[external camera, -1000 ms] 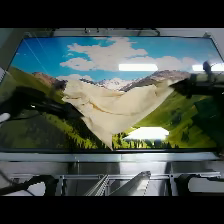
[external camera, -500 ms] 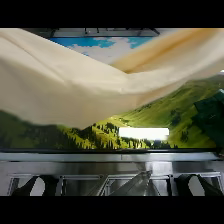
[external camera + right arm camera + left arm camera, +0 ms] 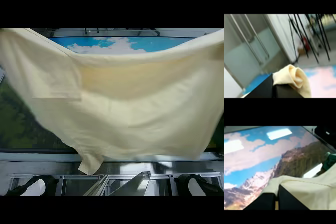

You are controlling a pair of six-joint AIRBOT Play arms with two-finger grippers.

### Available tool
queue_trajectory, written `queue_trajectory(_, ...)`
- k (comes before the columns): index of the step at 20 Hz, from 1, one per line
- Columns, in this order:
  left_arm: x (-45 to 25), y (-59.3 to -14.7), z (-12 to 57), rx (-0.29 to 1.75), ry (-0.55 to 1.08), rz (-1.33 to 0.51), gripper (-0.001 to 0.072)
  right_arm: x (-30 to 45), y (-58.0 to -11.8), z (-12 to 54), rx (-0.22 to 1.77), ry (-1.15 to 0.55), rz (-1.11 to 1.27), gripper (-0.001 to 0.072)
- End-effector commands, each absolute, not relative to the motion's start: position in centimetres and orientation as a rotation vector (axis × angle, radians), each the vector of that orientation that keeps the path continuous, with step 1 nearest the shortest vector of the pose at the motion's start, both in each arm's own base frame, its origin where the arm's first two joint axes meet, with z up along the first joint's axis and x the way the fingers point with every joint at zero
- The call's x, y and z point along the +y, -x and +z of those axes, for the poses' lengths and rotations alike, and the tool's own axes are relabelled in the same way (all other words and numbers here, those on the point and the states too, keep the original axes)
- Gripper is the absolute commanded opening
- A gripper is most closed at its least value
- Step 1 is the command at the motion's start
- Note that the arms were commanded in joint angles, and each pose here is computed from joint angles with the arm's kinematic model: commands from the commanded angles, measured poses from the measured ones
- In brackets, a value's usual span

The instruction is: Fold the shirts.

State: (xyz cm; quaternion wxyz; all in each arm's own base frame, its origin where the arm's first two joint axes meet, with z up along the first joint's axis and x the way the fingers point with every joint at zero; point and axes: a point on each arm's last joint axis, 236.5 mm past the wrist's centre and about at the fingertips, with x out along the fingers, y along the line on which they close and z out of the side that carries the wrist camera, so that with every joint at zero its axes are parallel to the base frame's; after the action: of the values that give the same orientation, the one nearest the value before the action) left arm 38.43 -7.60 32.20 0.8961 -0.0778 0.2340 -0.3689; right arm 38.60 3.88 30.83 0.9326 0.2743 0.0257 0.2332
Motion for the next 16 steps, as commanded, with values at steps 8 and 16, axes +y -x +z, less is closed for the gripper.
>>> queue_trajectory(8,-6.4,-52.6,2.6,0.964,0.477,-0.676,0.0670,3.0,-56.4,1.8,0.529,-0.664,0.281,0.0362)
queue_trajectory(16,1.6,-44.7,5.8,1.167,0.697,-0.725,0.0573,-1.5,-42.6,1.0,0.985,-0.882,0.380,0.0338)
